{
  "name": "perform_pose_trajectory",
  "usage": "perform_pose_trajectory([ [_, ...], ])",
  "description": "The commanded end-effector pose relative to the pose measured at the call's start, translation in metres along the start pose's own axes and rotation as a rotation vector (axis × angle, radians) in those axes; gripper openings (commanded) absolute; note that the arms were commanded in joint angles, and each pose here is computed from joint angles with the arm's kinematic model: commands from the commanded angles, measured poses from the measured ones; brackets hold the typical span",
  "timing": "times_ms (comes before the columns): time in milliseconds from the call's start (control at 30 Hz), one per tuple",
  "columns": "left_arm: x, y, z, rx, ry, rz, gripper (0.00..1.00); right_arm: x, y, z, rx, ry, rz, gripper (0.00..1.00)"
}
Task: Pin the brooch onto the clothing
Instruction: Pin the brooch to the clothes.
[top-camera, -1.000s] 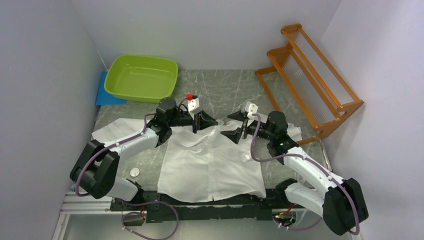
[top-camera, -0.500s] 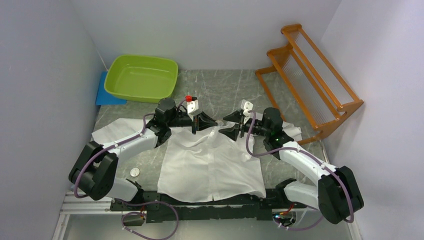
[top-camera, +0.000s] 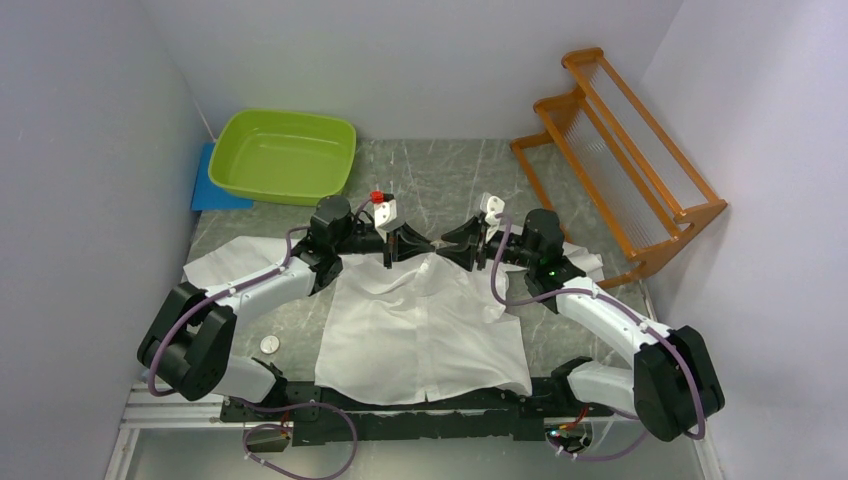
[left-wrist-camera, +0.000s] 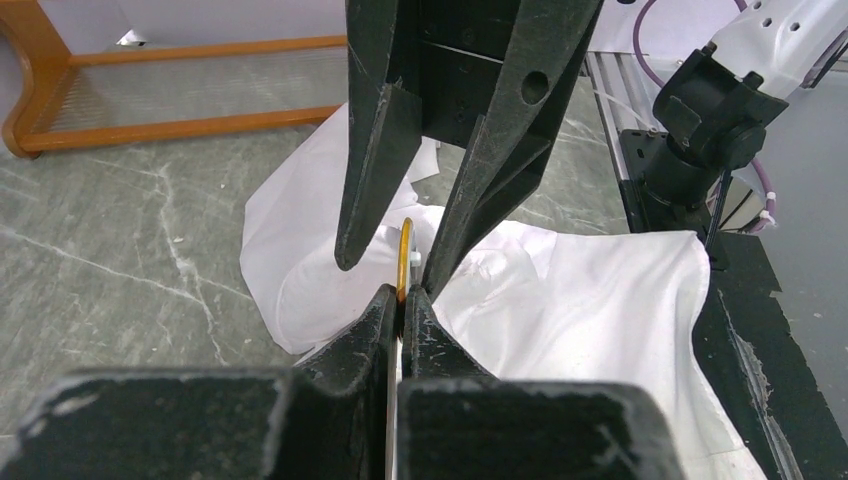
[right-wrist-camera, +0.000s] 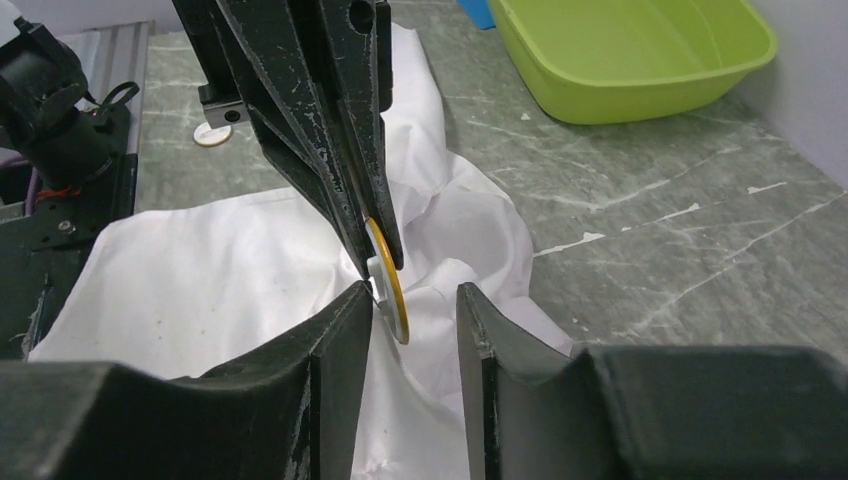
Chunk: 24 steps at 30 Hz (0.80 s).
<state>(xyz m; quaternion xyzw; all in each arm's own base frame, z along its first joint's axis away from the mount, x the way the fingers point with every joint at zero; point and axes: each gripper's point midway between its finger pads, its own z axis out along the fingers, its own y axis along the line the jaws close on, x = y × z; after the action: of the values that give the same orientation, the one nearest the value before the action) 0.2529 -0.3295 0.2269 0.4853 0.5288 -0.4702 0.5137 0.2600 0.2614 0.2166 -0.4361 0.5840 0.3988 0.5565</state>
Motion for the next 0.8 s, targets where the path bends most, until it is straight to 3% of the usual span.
perform_pose_trajectory([
  [0, -0.021, -0.005, -0.003, 0.017, -0.042, 0.066, 0.03, -0.030, -0.006, 0.003, 0.000, -0.065, -0.062, 0.42],
  [167, -0.029, -0.007, -0.006, 0.009, -0.065, 0.086, 0.03, -0.032, -0.003, -0.002, 0.009, -0.076, -0.082, 0.66],
  [233, -0.031, -0.009, -0.007, 0.010, -0.077, 0.092, 0.02, -0.033, -0.001, -0.004, 0.008, -0.081, -0.091, 0.82],
  [300, -0.035, -0.009, -0.008, 0.007, -0.094, 0.111, 0.03, -0.035, 0.002, -0.007, 0.006, -0.086, -0.095, 0.87],
  [600, -0.037, -0.011, -0.008, 0.009, -0.097, 0.115, 0.03, -0.033, 0.009, -0.019, 0.029, -0.089, -0.116, 0.89],
  [700, -0.037, -0.011, -0.009, 0.009, -0.095, 0.112, 0.03, -0.035, 0.009, -0.018, 0.019, -0.087, -0.117, 0.83],
  [767, -0.036, -0.011, -0.009, 0.009, -0.094, 0.111, 0.03, -0.037, 0.010, -0.016, 0.003, -0.088, -0.116, 0.72],
])
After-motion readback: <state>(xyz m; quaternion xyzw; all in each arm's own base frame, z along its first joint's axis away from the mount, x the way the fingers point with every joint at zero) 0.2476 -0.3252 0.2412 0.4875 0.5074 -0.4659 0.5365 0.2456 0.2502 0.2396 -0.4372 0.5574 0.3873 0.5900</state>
